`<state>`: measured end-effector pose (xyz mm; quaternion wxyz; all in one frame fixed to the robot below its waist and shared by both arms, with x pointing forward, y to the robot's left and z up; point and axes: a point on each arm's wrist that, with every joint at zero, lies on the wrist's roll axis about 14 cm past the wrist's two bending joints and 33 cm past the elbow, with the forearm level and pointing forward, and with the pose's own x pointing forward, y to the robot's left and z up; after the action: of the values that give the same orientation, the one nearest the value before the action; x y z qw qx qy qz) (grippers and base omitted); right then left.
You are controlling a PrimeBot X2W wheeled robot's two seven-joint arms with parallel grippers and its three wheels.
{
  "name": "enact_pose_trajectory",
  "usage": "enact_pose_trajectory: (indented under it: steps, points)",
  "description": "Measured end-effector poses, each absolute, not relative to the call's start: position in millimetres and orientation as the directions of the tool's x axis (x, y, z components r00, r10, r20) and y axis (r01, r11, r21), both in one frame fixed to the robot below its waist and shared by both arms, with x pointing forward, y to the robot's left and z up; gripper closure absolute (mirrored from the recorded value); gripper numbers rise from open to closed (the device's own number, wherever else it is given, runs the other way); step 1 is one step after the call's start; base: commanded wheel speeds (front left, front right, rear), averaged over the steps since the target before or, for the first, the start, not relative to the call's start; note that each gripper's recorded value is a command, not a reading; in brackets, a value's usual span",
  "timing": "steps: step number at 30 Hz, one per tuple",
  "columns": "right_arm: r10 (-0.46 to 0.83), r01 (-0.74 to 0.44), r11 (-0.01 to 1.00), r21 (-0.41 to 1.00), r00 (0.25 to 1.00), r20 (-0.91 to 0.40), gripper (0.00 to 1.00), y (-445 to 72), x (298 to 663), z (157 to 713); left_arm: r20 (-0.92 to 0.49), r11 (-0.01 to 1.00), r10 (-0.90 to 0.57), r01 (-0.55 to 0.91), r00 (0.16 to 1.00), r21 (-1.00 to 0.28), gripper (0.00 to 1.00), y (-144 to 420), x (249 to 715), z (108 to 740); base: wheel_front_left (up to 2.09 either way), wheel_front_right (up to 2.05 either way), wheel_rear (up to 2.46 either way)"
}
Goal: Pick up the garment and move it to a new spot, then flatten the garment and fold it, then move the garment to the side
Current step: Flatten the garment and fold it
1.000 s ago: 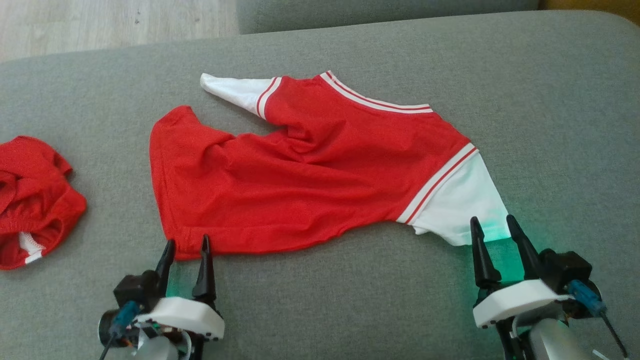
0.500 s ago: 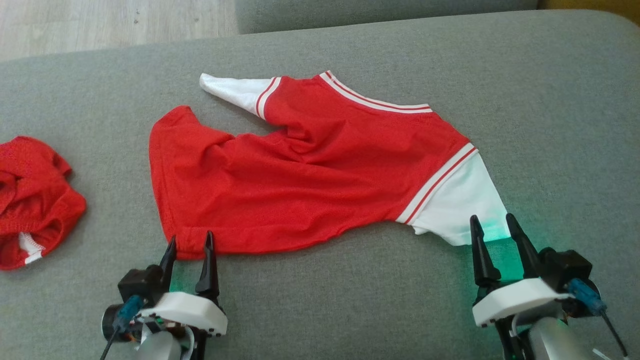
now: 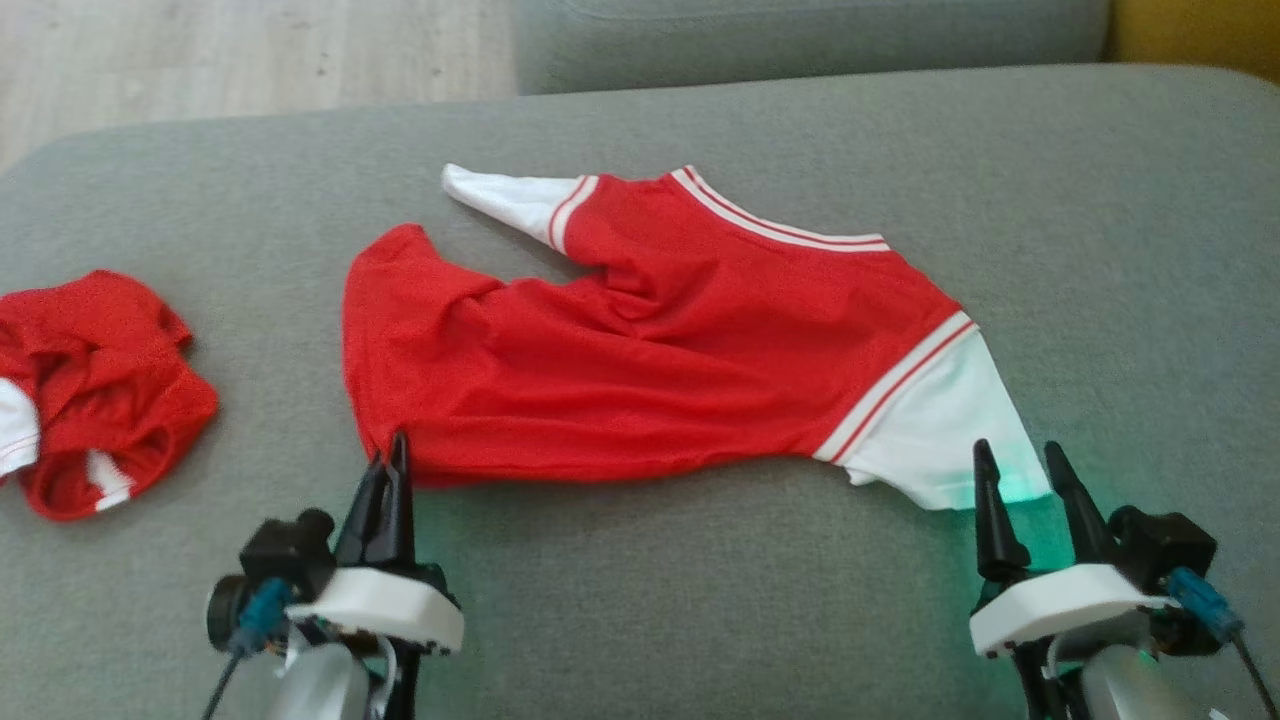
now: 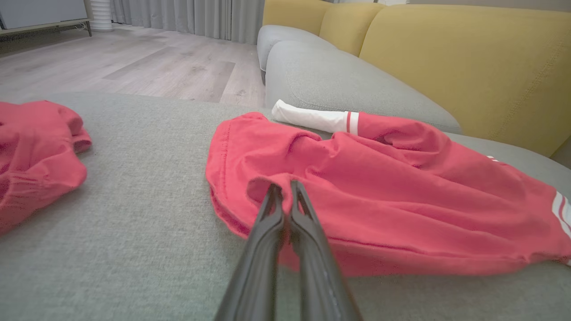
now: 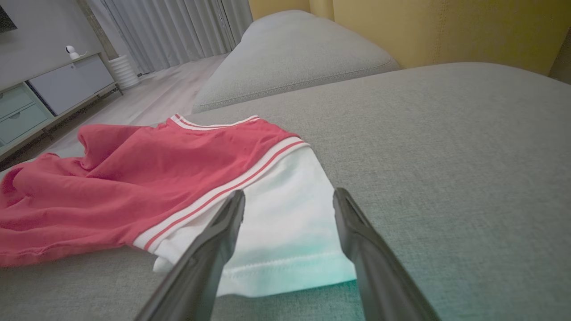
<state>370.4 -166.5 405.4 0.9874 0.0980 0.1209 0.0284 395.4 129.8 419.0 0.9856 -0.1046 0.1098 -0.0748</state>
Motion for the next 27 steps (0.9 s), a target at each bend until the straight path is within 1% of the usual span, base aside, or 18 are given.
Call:
enact_pose_trajectory:
  steps: [6, 10, 18, 21, 27]
  points:
    - [0.091, -0.039, 0.975, 0.218, 0.968, -0.235, 0.00, -162, 372, 405, -0.205, 0.969, -0.149, 0.102, 0.967, -0.224, 1.00, 138, 370, 417, 0.00, 0.00, 0.00]
    - [0.092, -0.031, 0.973, 0.228, 0.960, -0.263, 0.00, -160, 368, 397, -0.211, 0.971, -0.137, 0.090, 0.968, -0.221, 1.00, 141, 360, 415, 0.00, 0.00, 0.00]
    - [0.032, 0.054, 0.975, 0.215, 0.926, -0.377, 0.00, -179, 356, 363, -0.227, 0.968, -0.152, 0.098, 0.962, -0.232, 1.00, 136, 354, 410, 0.00, 0.00, 0.00]
    - [0.022, 0.061, 0.978, 0.198, 0.919, -0.394, 0.00, -182, 362, 359, -0.238, 0.967, -0.158, 0.101, 0.958, -0.235, 1.00, 134, 352, 407, 0.00, 0.00, 0.00]
    - [0.046, 0.043, 0.979, 0.198, 0.905, -0.423, 0.00, -173, 376, 351, -0.266, 0.967, -0.155, 0.090, 0.951, -0.239, 1.00, 135, 348, 398, 0.00, 0.00, 0.00]
